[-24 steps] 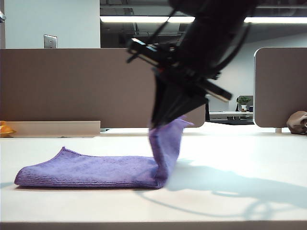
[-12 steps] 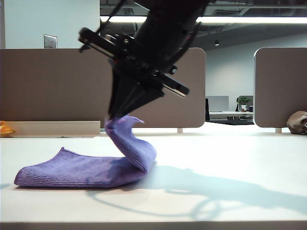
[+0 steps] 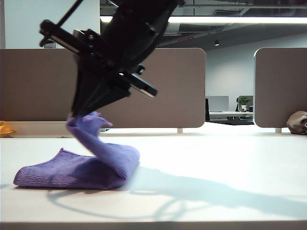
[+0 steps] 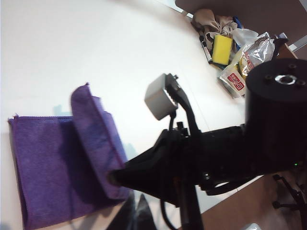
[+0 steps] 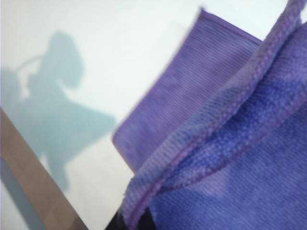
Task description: Fold the bottom of the cloth upward, then fold it vertically to form a square shape.
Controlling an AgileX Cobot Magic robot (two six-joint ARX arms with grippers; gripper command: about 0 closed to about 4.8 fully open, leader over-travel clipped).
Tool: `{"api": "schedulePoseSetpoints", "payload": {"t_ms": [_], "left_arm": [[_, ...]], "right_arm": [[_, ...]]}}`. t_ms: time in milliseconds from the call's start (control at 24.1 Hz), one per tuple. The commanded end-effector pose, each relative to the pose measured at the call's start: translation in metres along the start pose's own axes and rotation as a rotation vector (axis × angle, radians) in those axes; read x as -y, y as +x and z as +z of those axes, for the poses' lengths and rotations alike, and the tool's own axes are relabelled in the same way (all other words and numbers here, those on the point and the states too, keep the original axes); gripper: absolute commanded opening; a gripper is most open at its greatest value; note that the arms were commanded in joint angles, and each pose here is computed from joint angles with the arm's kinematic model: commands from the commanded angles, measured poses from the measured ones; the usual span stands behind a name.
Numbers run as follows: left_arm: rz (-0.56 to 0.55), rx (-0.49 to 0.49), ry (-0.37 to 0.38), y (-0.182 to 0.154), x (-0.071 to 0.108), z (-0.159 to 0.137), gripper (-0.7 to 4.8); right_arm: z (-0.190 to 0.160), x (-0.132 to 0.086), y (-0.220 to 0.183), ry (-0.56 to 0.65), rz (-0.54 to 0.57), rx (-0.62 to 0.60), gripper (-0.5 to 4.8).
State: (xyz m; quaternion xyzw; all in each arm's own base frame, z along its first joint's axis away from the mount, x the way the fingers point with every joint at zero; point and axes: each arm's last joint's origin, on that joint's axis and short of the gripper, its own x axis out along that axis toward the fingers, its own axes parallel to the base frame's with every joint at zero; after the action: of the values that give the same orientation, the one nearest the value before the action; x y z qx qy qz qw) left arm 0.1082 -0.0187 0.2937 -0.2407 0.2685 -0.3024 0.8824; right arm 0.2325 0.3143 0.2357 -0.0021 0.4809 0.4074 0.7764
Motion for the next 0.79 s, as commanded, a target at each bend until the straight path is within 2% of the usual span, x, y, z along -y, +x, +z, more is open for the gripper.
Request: {"api": "schedulePoseSetpoints", "payload": {"t_ms": [41, 622, 663, 705, 788], "left_arm": [[-0.003, 0.007, 0.01, -0.001, 0.001, 0.001, -0.06], [-0.003, 0.007, 0.01, -0.001, 0.001, 0.001, -0.06], [-0.005, 0.005, 0.009, -0.001, 0.001, 0.001, -0.06], [-0.011, 0.002, 0.008, -0.001, 0.001, 0.001, -0.06], [-0.01, 0.0, 0.006, -0.001, 0.001, 0.0, -0.06]], "right_arm": [[0.006, -0.006, 0.005, -0.016, 0.029, 0.018, -0.06], [0.004, -0.011, 0.035, -0.033, 0.097, -0.008, -0.07], [0.003, -0.011, 0.039, -0.033, 0.1, -0.009, 0.05], [0.002, -0.011, 0.041, -0.031, 0.097, -0.011, 0.67], [0.002, -0.01, 0.043, -0.03, 0.097, -0.015, 1.25]]}}
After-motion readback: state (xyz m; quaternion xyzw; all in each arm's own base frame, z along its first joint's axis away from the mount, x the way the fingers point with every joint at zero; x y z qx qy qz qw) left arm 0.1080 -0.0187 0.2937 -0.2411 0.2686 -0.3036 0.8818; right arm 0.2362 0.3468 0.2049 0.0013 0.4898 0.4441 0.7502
